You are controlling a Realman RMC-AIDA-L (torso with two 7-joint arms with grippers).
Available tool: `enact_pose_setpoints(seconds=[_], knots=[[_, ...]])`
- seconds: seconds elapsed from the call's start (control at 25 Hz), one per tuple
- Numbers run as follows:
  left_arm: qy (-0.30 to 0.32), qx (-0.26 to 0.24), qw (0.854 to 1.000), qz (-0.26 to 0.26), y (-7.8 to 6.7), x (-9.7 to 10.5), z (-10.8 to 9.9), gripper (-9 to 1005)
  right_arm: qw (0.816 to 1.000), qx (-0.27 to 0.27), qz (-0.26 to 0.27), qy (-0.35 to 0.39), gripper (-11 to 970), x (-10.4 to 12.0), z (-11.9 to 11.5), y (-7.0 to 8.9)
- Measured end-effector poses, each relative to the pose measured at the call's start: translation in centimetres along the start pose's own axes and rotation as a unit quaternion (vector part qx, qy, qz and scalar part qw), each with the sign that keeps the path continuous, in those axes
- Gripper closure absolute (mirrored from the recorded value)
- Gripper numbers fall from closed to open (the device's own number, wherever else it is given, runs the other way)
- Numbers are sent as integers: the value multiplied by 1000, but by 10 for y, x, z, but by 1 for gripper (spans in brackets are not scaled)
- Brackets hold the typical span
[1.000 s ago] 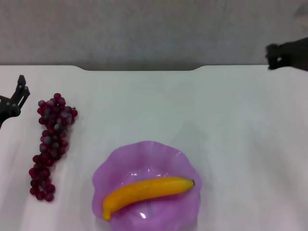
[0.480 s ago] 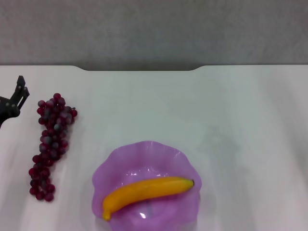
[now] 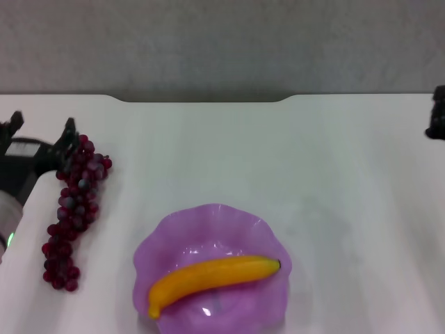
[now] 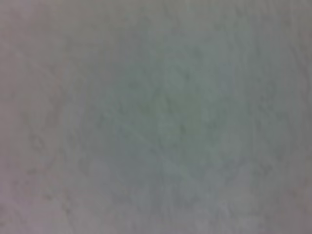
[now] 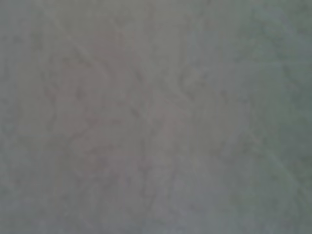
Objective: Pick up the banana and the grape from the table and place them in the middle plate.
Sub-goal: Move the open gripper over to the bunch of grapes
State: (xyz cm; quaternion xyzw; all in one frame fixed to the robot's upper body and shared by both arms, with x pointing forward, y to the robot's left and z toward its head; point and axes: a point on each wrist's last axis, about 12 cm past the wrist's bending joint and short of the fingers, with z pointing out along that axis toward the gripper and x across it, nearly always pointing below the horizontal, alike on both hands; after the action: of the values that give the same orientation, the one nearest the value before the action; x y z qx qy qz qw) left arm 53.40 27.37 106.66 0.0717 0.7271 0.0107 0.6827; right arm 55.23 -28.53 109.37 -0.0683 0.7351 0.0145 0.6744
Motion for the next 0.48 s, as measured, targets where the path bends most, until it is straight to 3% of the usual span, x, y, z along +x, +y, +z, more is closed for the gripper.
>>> enact_pose_setpoints(seconds=[0.2, 0.32, 0.48], knots=[[48, 24, 998, -12, -2, -36, 0, 115, 1000, -16, -3, 7, 943, 4, -2, 9], [88, 41, 995, -15, 0, -47, 1, 116, 1000, -19, -4, 11, 943, 6, -3, 11], [129, 56, 990, 1, 2, -48, 8, 116, 999, -31, -11, 9, 943, 6, -4, 17]])
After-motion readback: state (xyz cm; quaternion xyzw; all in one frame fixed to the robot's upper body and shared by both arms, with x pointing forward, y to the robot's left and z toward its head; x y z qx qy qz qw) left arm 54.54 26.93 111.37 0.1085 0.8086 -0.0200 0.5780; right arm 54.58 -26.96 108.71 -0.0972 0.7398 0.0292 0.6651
